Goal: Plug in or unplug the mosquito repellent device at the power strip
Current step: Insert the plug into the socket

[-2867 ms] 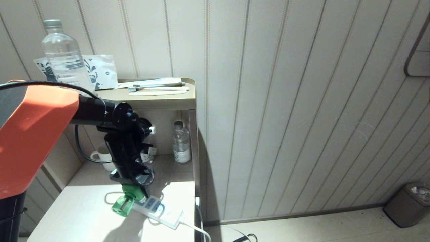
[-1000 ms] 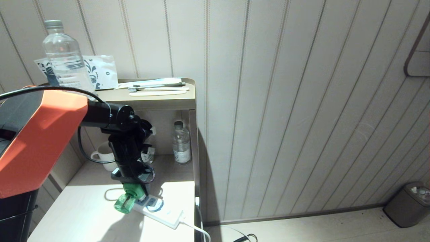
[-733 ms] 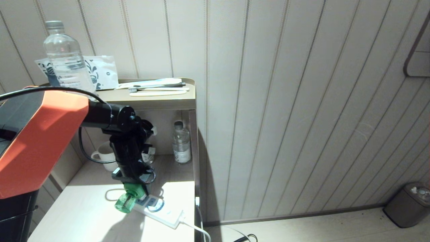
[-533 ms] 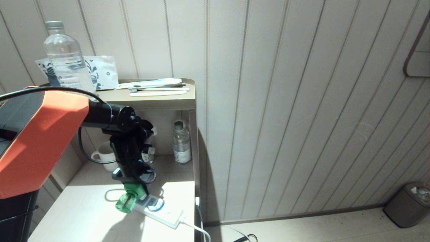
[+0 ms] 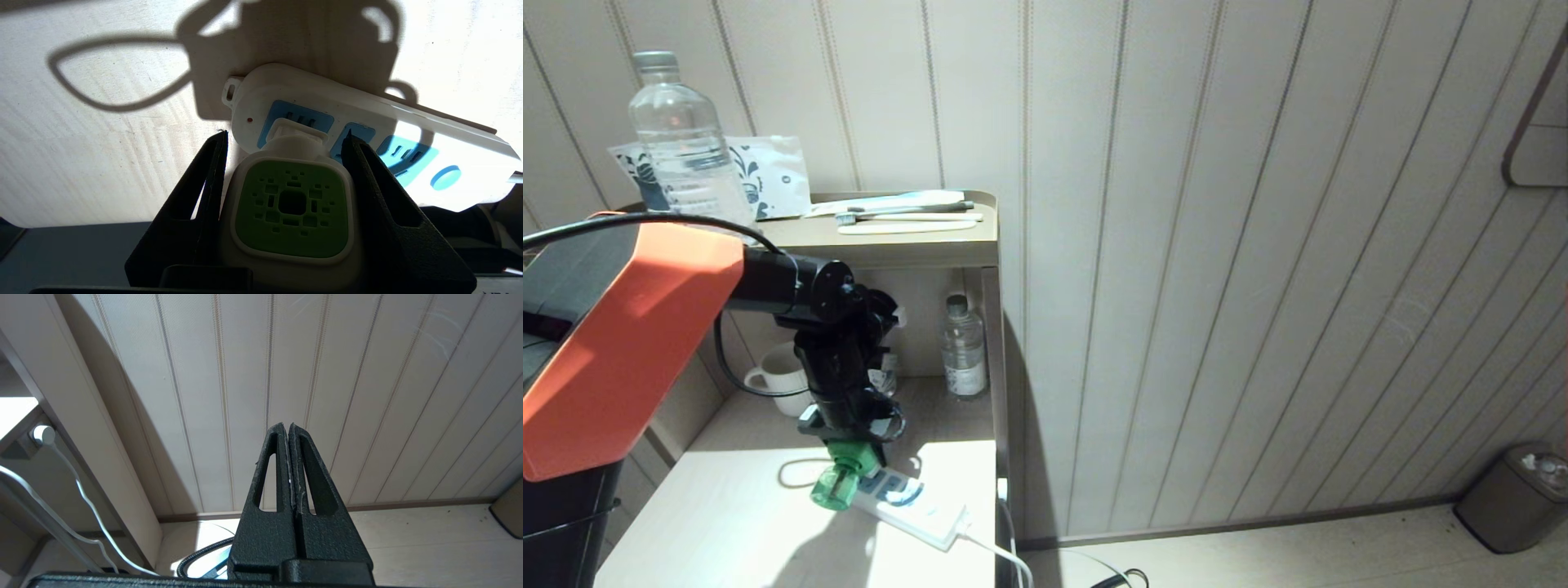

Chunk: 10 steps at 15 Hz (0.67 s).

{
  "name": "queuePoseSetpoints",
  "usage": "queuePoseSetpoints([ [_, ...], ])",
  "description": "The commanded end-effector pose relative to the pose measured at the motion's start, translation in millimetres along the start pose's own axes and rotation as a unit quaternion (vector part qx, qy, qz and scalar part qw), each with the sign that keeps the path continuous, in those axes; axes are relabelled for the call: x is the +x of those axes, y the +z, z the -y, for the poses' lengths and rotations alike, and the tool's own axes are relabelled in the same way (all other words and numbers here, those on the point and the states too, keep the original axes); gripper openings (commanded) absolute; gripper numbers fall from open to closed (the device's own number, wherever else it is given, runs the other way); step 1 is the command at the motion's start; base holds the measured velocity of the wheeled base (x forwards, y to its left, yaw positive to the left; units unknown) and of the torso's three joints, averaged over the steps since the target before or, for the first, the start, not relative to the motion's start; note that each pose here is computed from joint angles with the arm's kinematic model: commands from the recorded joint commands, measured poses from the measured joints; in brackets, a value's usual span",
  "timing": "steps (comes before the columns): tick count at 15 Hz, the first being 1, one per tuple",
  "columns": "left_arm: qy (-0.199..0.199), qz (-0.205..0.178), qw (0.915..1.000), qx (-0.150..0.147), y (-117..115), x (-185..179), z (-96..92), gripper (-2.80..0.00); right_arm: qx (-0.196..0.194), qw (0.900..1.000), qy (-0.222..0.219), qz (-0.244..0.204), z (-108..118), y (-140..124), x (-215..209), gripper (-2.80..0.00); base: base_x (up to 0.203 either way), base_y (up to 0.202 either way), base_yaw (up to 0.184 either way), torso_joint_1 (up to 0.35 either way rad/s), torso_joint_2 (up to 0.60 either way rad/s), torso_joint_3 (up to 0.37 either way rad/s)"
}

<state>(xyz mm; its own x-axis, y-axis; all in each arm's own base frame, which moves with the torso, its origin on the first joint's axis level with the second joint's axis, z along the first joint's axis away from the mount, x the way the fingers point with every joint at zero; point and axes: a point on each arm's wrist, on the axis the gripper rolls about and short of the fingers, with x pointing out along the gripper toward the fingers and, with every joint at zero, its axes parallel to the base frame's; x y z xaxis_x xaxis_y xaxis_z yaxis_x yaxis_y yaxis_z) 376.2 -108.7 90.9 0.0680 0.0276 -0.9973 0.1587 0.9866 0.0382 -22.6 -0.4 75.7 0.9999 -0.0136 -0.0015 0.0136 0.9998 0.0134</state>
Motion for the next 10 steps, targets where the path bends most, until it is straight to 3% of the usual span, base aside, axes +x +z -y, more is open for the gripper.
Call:
queuePoseSetpoints([
  [1, 0.000, -0.004, 1.0000, 0.000, -1, -1, -0.2, -2.80, 0.000, 1.000, 0.000, 0.000, 0, 0, 0, -2.80, 0.000, 0.000, 0.000, 0.000, 0.00, 0.000],
  [10, 0.013, -0.042, 0.9989, 0.018, -17, 13, 7.6, -2.80, 0.000, 1.000, 0.000, 0.000, 0, 0, 0, -2.80, 0.000, 0.000, 0.000, 0.000, 0.00, 0.000],
])
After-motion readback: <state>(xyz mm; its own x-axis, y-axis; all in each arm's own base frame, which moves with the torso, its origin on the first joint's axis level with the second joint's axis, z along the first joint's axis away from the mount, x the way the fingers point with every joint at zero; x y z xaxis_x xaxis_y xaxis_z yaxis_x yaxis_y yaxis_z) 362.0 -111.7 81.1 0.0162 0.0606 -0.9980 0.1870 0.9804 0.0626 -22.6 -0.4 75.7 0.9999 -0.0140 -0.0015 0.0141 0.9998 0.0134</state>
